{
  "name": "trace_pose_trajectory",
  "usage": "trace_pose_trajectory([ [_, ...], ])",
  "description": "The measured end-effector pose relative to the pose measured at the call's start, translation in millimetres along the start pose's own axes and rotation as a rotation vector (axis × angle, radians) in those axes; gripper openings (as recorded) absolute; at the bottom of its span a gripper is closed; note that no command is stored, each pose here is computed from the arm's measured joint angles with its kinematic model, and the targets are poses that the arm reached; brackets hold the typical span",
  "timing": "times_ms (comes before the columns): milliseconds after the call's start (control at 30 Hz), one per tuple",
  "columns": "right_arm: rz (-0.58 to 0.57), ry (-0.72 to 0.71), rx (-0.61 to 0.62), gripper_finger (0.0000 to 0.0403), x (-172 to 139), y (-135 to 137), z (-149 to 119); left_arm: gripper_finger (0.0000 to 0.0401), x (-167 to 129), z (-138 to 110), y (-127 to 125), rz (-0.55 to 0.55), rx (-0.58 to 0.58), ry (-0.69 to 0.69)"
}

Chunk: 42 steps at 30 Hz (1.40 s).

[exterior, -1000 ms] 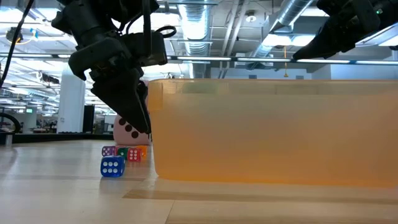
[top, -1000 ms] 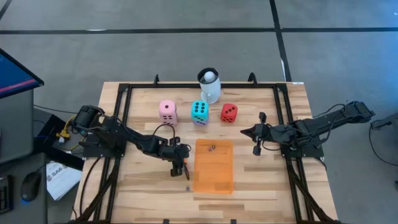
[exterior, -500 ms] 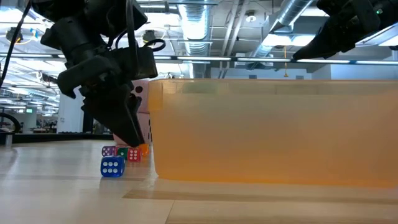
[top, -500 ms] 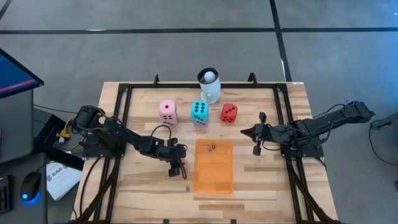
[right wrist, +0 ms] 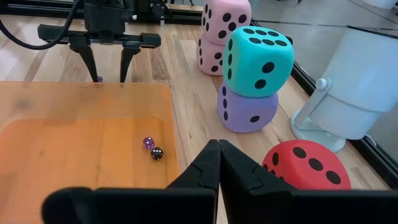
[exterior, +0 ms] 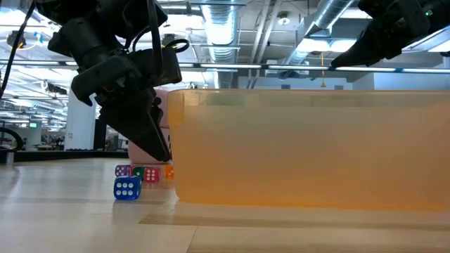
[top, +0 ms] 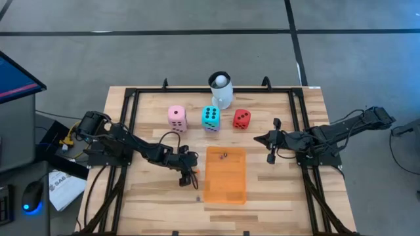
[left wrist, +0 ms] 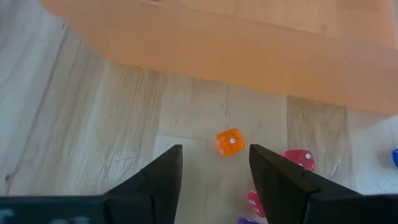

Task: Pick & Place Dice
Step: Put the small orange dice into the orange bin

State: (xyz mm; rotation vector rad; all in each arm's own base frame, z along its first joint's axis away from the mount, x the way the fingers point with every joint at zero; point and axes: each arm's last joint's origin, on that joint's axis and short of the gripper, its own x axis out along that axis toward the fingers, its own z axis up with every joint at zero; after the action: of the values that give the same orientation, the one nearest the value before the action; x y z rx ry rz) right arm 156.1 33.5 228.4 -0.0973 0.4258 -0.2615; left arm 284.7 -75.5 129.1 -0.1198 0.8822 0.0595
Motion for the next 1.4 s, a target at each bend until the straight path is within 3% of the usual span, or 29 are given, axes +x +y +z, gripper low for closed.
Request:
trace_pose_trajectory([
  [533,0.000,0.000,0.000,0.0000,0.1,0.0,0.0,0.0230,-1.8,-1.9,-8.9,0.009,0.100,-0.023],
  [700,0.000,0.000,0.000,0.0000,0.1,0.0,0.0,0.0232,-1.7,3.2,-8.9,0.003,0.115,-0.071],
  [1033,0.000,0.000,0.000,0.0000,0.0,0.0,0.0,0.0232,20.2,-5.4,-10.2,0.006,0.115,-0.057],
  [1400,0.000,0.000,0.000,0.0000,0.0,0.0,0.0,0.0218,21.1,-7.6,-9.6,0.011,0.111,-0.037],
])
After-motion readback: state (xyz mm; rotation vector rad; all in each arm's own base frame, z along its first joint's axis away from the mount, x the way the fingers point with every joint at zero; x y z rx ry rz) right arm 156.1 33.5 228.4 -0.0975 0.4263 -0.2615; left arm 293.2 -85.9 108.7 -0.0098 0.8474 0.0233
